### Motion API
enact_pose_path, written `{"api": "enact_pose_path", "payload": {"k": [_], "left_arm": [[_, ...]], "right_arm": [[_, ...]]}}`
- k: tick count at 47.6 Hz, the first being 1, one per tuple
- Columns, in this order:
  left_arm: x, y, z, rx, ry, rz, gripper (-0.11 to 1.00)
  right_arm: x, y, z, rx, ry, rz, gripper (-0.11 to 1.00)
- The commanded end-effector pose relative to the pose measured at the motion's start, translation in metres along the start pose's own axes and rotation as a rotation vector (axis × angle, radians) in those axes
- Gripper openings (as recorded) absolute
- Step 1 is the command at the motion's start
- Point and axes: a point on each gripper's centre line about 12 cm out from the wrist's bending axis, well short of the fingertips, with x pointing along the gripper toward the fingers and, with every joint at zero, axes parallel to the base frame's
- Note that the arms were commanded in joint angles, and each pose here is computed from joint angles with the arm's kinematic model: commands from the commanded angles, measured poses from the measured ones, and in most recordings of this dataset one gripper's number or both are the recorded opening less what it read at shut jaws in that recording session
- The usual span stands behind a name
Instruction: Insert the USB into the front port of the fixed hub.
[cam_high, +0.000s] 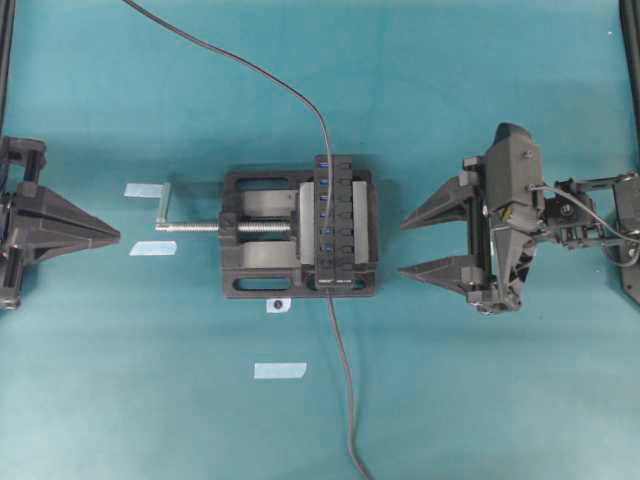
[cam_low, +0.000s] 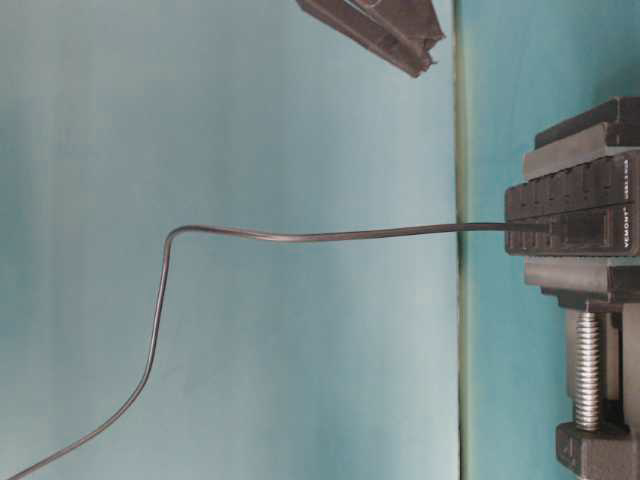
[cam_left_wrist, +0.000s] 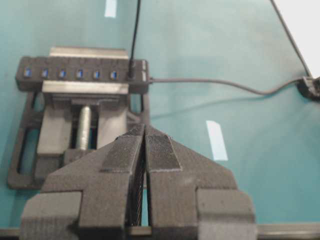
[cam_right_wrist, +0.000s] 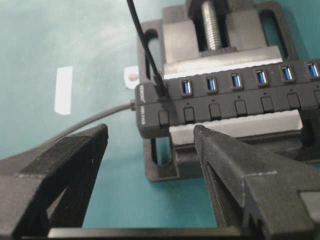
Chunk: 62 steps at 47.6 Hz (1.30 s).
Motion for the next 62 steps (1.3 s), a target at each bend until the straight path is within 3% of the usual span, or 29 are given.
{"api": "enact_pose_path", "payload": {"k": [1, 62], "left_arm": [[0.0004, -0.0005, 0.0055, 0.000, -0.017, -0.002, 0.00], [-0.0043, -0.0005, 0.0022, 0.000, -0.021, -0.003, 0.00]], "right_arm": [[-0.0028, 0.0028, 0.0086, 0.011, -0.037, 0.011, 0.77], [-0.0033, 0.0022, 0.0061, 0.012, -0.046, 0.012, 0.77]]}}
